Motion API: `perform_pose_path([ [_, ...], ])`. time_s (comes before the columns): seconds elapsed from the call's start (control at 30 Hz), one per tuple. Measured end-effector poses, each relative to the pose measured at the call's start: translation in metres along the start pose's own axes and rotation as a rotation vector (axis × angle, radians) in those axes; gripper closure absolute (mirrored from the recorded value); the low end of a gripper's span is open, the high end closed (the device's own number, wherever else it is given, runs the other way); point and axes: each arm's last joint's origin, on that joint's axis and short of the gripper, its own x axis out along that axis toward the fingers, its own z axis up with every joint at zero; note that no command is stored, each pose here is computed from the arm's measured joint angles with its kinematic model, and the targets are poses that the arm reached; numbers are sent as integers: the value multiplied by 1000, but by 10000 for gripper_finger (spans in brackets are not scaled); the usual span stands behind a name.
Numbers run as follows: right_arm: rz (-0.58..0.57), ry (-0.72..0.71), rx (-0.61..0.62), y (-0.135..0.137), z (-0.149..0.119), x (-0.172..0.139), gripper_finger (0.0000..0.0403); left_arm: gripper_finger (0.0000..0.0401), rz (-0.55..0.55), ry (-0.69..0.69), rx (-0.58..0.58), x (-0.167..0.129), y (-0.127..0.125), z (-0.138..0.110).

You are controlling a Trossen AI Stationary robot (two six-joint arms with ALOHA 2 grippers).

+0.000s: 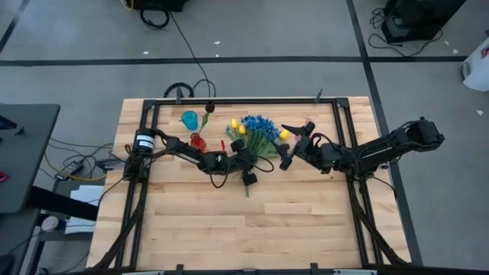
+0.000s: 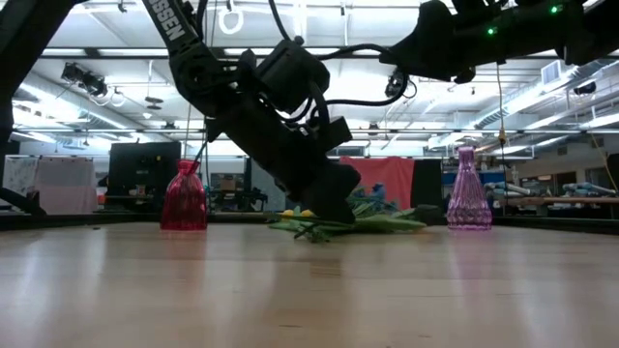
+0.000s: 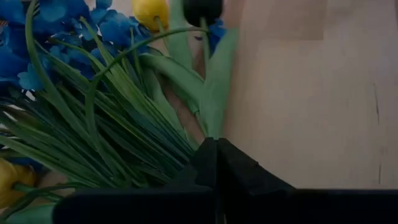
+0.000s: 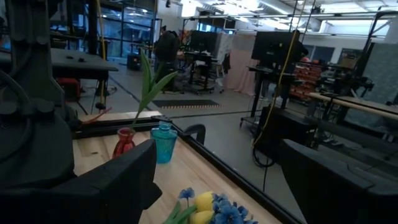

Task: Sort flowers into vase by color
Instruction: Put the black flower into the red vase

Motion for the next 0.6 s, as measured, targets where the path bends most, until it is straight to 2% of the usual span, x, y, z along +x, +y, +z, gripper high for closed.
perform_pose_path([
  [0.17,0,0,0,0,0,0,56,391,-3,3,2,-7,2,5],
  [0.27,-9,1,0,0,0,0,56,396,-16,-34,-10,-22,5,20],
  [0.47,-111,55,-45,3,-2,-8,56,398,-52,-79,2,-57,15,37],
  [0.5,-124,53,-46,4,0,-10,56,398,-73,-84,2,-62,17,37],
  [0.6,-122,40,-42,6,4,-15,56,397,-238,-75,-24,-70,17,30],
])
